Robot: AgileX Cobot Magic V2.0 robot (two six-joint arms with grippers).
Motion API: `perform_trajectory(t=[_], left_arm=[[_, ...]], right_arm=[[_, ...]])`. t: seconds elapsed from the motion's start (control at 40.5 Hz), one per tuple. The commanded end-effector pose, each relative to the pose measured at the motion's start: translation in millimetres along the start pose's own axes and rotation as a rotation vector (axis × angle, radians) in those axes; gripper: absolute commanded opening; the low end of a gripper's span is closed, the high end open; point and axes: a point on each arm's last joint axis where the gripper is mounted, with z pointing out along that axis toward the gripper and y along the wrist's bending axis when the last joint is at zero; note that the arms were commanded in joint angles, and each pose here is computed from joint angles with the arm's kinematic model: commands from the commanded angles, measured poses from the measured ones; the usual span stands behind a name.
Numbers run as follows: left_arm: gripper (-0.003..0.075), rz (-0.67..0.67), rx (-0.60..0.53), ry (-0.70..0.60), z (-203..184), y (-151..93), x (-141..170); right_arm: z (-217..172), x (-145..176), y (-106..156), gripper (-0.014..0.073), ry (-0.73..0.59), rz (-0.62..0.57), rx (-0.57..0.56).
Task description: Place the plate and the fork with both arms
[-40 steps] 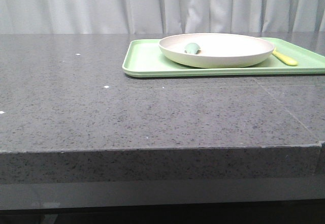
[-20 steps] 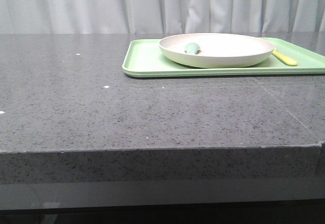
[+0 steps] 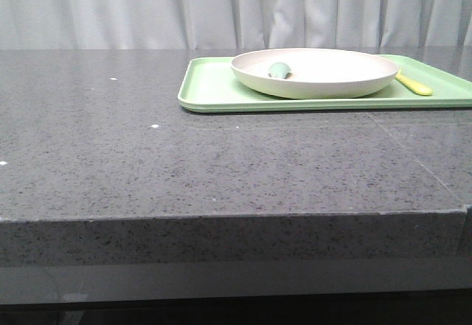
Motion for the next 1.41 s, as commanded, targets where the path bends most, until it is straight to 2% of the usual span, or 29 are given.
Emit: perform_trajectory(t=[0.0,0.37,0.568,0.84,1.383], left_arm=[[-0.0018,0.003,-0.001,-0.106,-2.0,-0.1,-12.2],[-0.0018,-0.056,-0.109,-0.174,-26.2,6.8,46.8],[-0.0018,-0.064,-0.132,-0.168,-26.8,8.1,82.6],[-0.0018,-0.069,-0.139,-0.116,-15.0,10.7,115.2],[-0.0018,-0.07,-0.14,-0.111,-14.5,10.8,116.6]], right_arm=[[-0.9,-15.2,0.0,-0.012,-0.105,-0.006,0.003],[-0.9,-15.2,0.0,-0.012,-0.105,-0.006,0.003],[-0.9,-15.2,0.0,-0.012,-0.105,-0.006,0.003],[-0.8,-14.9,0.0,-0.012,-0.103,-0.006,0.003],[-0.8,-14.9,0.0,-0.012,-0.103,-0.006,0.003]])
